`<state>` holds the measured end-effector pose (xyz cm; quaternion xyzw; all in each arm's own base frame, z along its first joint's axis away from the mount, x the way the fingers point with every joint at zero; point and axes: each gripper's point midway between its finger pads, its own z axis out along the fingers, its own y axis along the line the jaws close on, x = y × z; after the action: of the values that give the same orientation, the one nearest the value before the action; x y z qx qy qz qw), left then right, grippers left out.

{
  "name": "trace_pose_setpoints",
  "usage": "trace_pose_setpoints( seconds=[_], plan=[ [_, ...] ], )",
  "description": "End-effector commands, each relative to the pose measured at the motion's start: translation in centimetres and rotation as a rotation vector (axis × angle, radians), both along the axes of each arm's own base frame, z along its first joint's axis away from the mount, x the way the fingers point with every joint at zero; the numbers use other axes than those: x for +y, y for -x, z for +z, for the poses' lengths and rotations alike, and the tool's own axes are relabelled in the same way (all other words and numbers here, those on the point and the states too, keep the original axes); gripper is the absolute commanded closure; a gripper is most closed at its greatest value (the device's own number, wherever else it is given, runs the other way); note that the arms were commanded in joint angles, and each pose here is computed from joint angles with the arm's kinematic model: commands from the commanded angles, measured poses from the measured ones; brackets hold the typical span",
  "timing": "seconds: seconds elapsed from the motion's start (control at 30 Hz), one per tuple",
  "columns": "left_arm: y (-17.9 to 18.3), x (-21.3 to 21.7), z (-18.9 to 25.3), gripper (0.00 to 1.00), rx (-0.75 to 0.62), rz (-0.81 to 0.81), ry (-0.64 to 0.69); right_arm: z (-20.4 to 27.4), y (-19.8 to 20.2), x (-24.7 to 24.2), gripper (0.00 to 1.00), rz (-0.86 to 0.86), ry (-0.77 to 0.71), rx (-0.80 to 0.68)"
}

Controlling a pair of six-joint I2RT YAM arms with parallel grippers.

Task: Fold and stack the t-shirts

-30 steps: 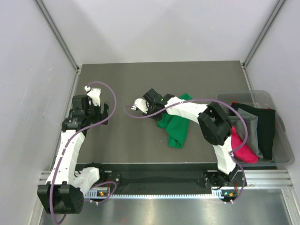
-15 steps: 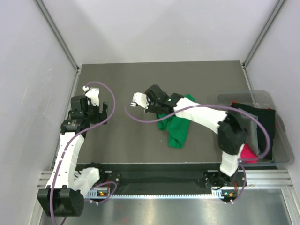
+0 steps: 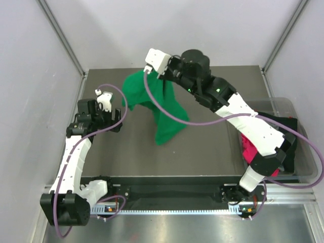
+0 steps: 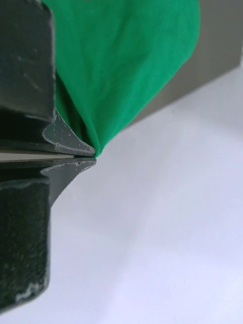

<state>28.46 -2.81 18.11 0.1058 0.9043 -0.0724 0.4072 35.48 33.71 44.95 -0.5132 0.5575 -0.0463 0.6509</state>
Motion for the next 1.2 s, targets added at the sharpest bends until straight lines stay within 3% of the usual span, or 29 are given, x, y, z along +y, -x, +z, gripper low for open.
trace_pose_setpoints(
  seconds=[0.0, 0.13, 0.17, 0.23, 0.37, 0.4, 0.47, 0.57, 0.8, 0.93, 1.17],
  plan=[
    [-0.7, -3.0, 2.3, 0.15, -0.073, -0.155, 0.080, 6.9, -1.2, -4.2, 1.00, -0.103, -0.103, -0.151],
    [-1.5, -5.4, 0.4, 0.18, -0.013, -0.233, 0.075, 2.1, -5.1, -7.9, 1.00, -0.208, -0.081, -0.071],
    [-1.4, -6.3, 0.0, 0.18, 0.002, -0.263, 0.075, -2.4, -6.8, -9.8, 1.00, -0.269, -0.018, -0.012],
    [-1.5, -7.2, -0.6, 0.18, 0.021, -0.293, 0.068, -5.2, -8.5, -12.2, 1.00, -0.355, -0.016, -0.006],
    [-2.8, -7.8, -2.0, 0.18, 0.054, -0.301, 0.044, -17.3, -10.3, -18.5, 1.00, -0.496, 0.064, 0.238],
    [-3.1, -7.8, -2.0, 0.18, 0.053, -0.300, 0.040, -19.3, -10.1, -19.1, 0.96, -0.527, 0.080, 0.291],
    [-3.8, -7.7, -3.0, 0.18, 0.073, -0.286, 0.034, -22.4, -8.6, -20.2, 0.72, -0.567, 0.109, 0.342],
    [-5.1, -7.8, -4.0, 0.18, 0.064, -0.281, 0.031, -21.7, -6.7, -19.7, 0.60, -0.531, 0.017, 0.324],
    [-10.1, -8.3, -5.7, 0.27, 0.092, -0.233, 0.041, -24.3, -2.2, -15.0, 0.59, -0.239, -0.034, 0.492],
    [-12.0, -7.9, -8.9, 0.31, 0.195, -0.193, 0.006, -26.5, -1.8, -13.6, 0.58, -0.202, -0.011, 0.523],
    [-15.5, -7.1, -10.7, 0.34, 0.205, -0.127, -0.044, -29.2, -3.4, -11.0, 0.58, -0.181, 0.040, 0.580]
  ],
)
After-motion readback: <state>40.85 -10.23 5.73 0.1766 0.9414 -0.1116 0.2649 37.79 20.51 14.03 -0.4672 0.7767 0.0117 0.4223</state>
